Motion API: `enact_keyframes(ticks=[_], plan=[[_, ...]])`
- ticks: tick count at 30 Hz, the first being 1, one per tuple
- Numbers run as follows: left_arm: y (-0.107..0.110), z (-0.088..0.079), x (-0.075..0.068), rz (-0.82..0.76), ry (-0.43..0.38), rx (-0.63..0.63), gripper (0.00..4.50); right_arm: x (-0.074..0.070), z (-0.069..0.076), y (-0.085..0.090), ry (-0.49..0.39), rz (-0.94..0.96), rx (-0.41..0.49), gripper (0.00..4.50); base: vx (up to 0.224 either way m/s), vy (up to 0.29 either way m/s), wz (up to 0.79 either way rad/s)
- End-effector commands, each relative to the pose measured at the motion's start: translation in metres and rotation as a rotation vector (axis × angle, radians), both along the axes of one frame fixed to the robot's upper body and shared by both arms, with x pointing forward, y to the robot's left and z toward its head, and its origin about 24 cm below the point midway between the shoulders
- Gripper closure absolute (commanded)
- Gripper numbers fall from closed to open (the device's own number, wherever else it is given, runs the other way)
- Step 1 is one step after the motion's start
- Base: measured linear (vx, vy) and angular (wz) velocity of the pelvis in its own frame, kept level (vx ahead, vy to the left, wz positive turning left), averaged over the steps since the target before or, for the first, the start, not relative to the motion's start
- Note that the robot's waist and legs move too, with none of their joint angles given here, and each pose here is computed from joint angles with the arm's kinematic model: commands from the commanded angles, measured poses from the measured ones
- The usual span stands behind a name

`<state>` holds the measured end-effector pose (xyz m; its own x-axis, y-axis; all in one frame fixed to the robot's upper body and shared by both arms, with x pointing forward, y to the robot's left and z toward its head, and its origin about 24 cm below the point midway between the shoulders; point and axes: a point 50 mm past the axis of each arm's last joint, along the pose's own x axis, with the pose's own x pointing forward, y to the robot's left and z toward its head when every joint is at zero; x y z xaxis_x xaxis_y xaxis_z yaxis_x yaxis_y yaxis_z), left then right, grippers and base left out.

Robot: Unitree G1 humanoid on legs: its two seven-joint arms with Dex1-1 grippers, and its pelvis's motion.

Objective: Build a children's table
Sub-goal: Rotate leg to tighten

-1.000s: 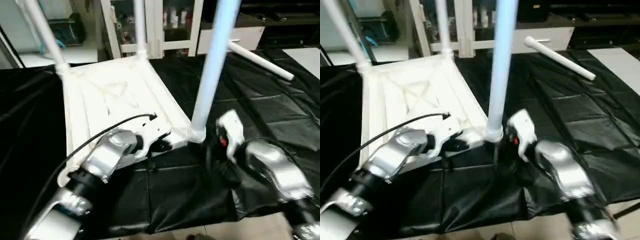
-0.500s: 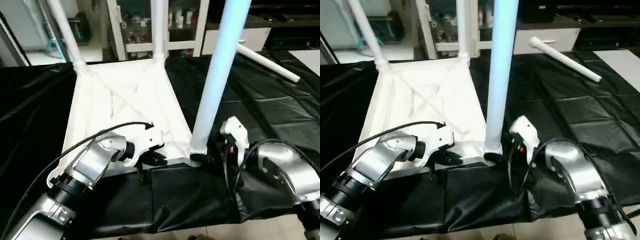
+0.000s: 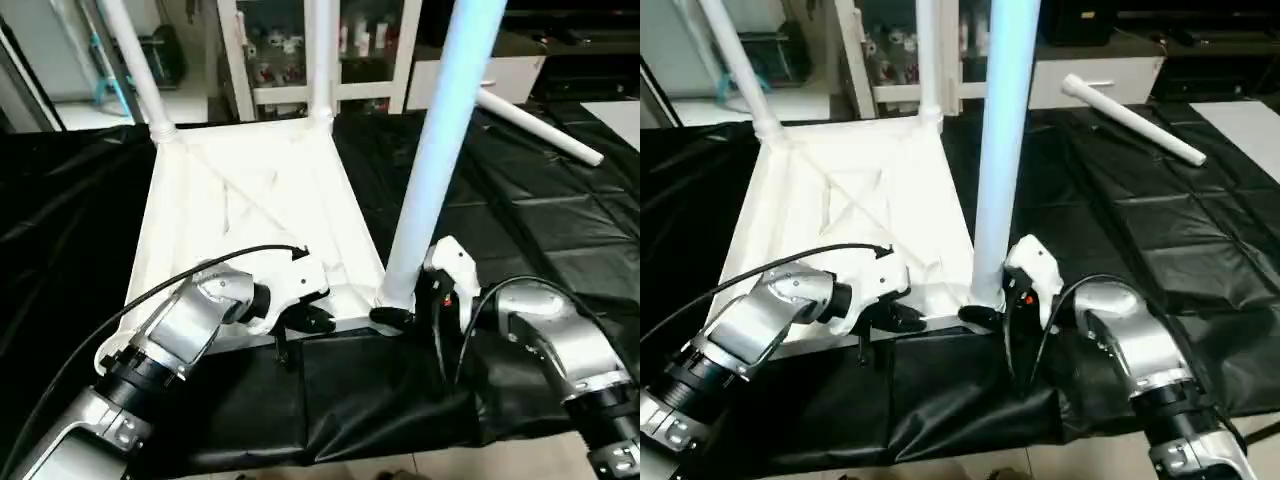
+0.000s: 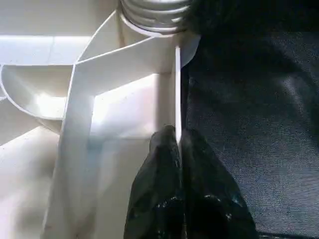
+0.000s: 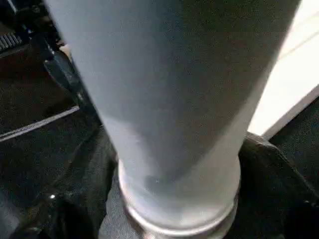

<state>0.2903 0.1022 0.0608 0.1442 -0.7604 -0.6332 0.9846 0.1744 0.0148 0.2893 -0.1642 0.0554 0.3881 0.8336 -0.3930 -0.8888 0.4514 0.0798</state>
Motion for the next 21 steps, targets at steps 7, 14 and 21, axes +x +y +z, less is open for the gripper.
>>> enact_keyframes(ticks=[7,14,21], plan=[[-0.001,-0.013,-0.008,-0.04,0.067,0.045,4.5,0.0,0.001,0.001,0.005,0.052,-0.001,1.61,0.0,0.0,0.0],[-0.004,-0.015,-0.004,-0.005,0.053,0.035,4.5,0.008,-0.008,0.0,-0.016,-0.063,-0.018,1.73,0.0,0.0,0.0],[-0.026,-0.018,0.013,0.179,0.014,-0.023,4.5,0.034,-0.026,0.012,-0.04,-0.522,-0.006,1.74,-0.008,0.001,-0.01]])
